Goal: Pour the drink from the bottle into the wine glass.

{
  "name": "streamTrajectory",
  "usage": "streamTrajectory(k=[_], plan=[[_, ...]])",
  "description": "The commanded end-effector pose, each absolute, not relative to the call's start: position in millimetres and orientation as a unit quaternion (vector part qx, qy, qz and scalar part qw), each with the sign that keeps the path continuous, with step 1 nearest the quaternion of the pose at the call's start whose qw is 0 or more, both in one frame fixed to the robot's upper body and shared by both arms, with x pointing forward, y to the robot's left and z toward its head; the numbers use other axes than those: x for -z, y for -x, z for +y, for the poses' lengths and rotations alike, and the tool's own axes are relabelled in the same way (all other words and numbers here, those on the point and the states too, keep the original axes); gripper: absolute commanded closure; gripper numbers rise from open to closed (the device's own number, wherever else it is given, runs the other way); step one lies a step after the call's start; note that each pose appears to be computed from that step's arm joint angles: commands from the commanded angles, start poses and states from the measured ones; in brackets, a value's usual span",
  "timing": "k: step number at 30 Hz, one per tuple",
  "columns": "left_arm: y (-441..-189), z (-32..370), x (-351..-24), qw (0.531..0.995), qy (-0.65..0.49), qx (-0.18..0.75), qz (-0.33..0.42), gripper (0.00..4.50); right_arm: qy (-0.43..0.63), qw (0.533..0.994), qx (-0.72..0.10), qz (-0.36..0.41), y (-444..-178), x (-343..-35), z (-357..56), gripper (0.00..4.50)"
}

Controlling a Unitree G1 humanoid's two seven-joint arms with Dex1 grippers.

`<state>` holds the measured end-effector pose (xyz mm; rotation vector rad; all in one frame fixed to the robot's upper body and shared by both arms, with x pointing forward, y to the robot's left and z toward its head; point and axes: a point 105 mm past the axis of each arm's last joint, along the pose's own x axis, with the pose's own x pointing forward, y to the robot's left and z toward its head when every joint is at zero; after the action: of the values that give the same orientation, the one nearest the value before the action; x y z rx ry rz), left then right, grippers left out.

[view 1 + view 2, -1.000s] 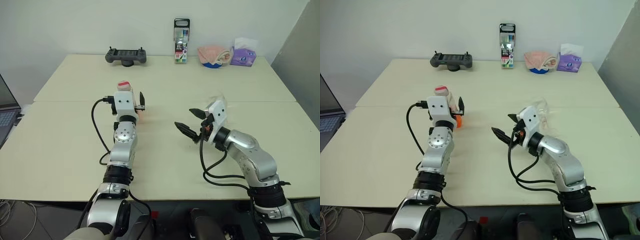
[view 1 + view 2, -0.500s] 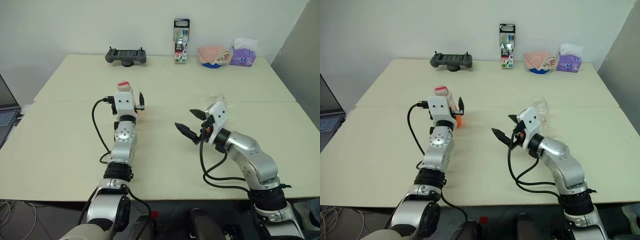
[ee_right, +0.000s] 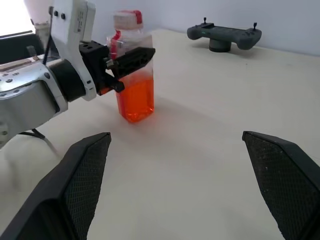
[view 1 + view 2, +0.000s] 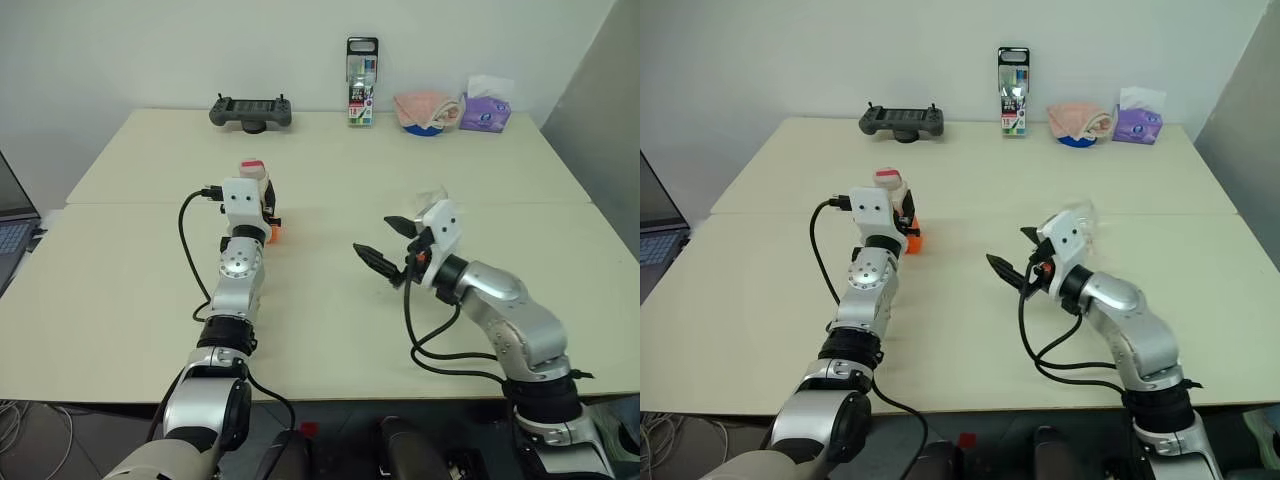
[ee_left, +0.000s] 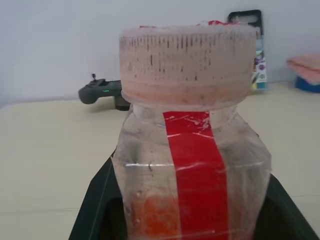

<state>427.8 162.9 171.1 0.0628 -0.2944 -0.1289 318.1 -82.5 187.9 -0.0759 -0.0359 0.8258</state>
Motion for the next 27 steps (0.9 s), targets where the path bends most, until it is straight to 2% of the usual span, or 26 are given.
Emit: streamTrajectory(k=[1, 3, 5, 10, 13, 16, 20, 24, 27], plan=[[-403, 132, -205, 0.954, -0.013, 0.217, -0.205, 2.77, 0.012, 0.898, -0.438, -0.051, -298, -224, -85, 0.00], [-373, 108, -202, 0.920, -0.022, 0.341, -0.191, 2.78, 0.011, 0.878, -0.475, -0.056, -282, -241, -83, 0.00], [-347, 91, -197, 0.889, -0.033, 0.423, -0.175, 2.78, 0.015, 0.868, -0.494, -0.044, -273, -246, -80, 0.00], [-305, 63, -188, 0.837, -0.040, 0.523, -0.156, 2.79, -0.018, 0.851, -0.522, -0.046, -258, -258, -64, 0.00], [-287, 48, -190, 0.811, -0.031, 0.562, -0.161, 2.79, -0.007, 0.840, -0.543, -0.028, -247, -252, -53, 0.00], [-279, 40, -190, 0.798, -0.025, 0.580, -0.164, 2.79, -0.005, 0.851, -0.525, -0.015, -249, -246, -50, 0.00], [-280, 39, -188, 0.799, -0.024, 0.578, -0.162, 2.79, 0.007, 0.861, -0.509, -0.002, -249, -237, -50, 0.00], [-282, 37, -188, 0.799, -0.029, 0.578, -0.162, 2.79, -0.009, 0.877, -0.480, -0.018, -258, -242, -51, 0.00], [-284, 38, -186, 0.802, -0.030, 0.575, -0.160, 2.79, -0.015, 0.882, -0.470, -0.025, -260, -244, -52, 0.61]])
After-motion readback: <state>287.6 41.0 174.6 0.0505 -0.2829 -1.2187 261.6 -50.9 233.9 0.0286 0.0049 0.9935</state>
